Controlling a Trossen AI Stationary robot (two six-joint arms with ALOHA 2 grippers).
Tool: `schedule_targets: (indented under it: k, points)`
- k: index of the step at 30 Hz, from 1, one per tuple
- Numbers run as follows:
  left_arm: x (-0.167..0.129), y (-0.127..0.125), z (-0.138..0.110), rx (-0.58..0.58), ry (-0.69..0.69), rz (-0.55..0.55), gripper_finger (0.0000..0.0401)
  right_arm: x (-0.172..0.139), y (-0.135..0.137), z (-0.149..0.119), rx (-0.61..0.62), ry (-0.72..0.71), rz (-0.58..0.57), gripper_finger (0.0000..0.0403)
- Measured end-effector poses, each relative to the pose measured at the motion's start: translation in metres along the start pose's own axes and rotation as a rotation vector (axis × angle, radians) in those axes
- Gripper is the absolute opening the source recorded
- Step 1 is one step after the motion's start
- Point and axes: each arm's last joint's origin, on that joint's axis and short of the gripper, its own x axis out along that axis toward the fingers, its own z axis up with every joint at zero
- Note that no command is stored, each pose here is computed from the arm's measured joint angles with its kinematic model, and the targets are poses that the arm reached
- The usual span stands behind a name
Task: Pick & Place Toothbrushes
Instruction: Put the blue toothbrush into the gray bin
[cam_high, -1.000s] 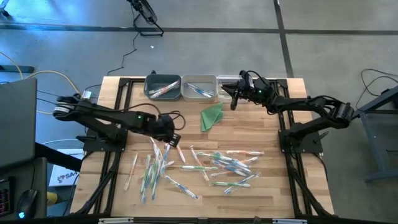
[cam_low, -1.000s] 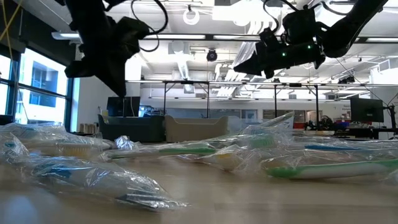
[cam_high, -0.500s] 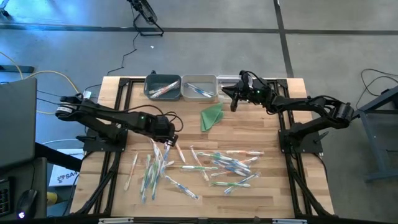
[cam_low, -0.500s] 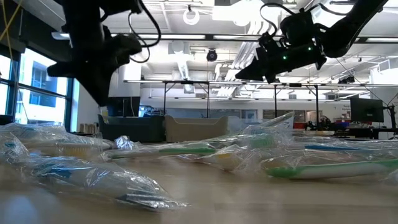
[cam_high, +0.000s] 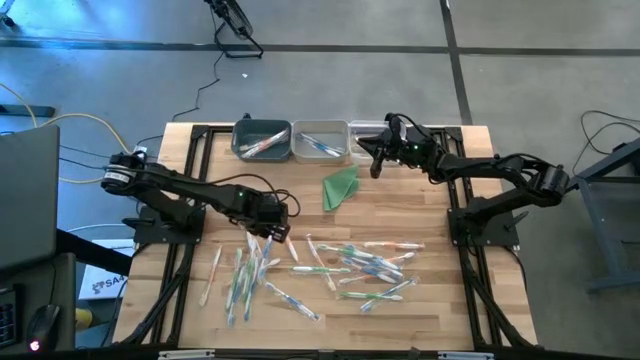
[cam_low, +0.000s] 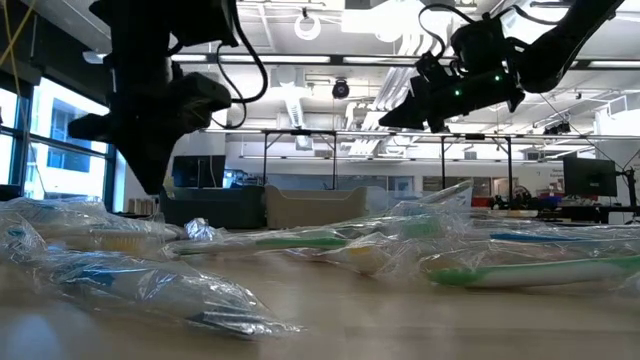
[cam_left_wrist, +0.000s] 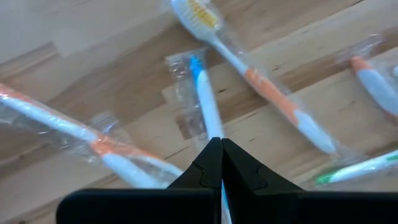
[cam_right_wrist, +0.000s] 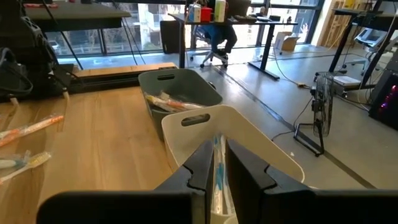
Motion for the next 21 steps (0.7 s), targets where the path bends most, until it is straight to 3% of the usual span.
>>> schedule_targets:
  k: [7, 17, 21]
  points:
    - [0.0, -0.0011, -0.0007, 0.047, 0.032, -0.019, 0.0012, 0.0, 0.0, -0.0001, 0.0, 0.001, 0.0, 0.0034]
    - [0.0004, -0.0007, -0.0011, -0.006, 0.039, -0.019, 0.0135, 0.0, 0.0001, -0.0008, 0.001, 0.008, 0.001, 0.0034]
    - [0.0029, 0.0021, -0.0019, -0.008, 0.042, -0.005, 0.0164, 0.0, 0.0001, -0.001, 0.001, 0.01, 0.001, 0.0034]
